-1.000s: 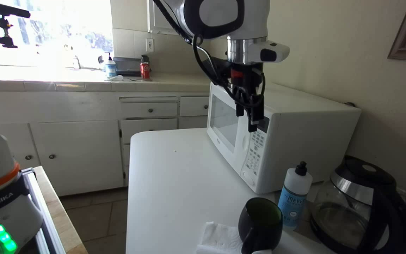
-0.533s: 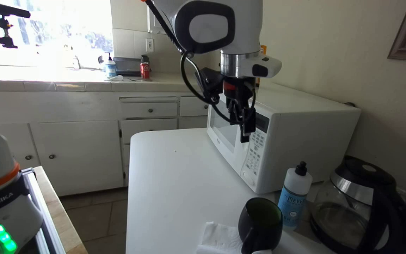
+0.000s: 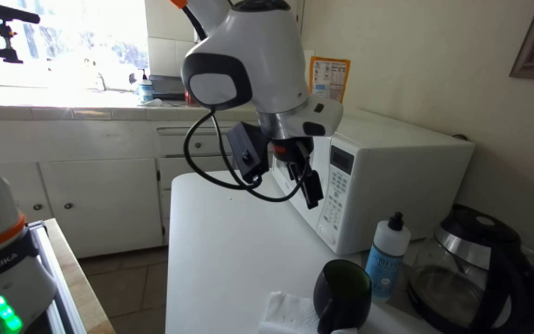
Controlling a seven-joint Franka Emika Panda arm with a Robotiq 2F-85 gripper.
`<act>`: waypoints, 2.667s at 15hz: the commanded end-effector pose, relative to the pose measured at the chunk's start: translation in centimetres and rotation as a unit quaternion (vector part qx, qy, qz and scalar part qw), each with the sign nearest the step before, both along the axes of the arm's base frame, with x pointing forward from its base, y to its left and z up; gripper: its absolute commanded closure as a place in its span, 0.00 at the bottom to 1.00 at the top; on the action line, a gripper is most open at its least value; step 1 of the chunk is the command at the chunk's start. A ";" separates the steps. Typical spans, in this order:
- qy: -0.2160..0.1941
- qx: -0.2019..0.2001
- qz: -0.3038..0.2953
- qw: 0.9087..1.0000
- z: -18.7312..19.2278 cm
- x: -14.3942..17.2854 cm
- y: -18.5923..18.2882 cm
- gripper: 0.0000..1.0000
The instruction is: Open the microwave door.
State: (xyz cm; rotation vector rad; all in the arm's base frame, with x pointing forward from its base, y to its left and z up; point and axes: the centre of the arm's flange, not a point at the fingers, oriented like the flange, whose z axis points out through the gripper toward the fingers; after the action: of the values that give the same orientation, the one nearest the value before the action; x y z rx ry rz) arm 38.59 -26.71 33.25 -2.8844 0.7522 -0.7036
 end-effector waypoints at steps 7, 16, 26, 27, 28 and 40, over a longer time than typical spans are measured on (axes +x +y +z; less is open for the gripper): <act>-0.010 0.009 0.035 0.999 -8.0 -0.2 7.6 0.00; 0.008 0.014 0.019 1.000 -8.3 -0.1 8.7 0.00; -0.062 0.011 0.057 0.996 -11.4 4.4 9.2 0.00; -0.061 0.009 0.055 0.997 -12.3 4.6 8.9 0.00; -0.058 0.008 0.053 0.997 -13.3 4.8 8.6 0.00; -0.068 -0.020 0.039 0.997 -19.1 5.9 7.4 0.26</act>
State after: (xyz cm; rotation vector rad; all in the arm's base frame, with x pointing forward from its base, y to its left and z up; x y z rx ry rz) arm 43.99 -19.35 15.84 -2.8564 0.6051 -0.8181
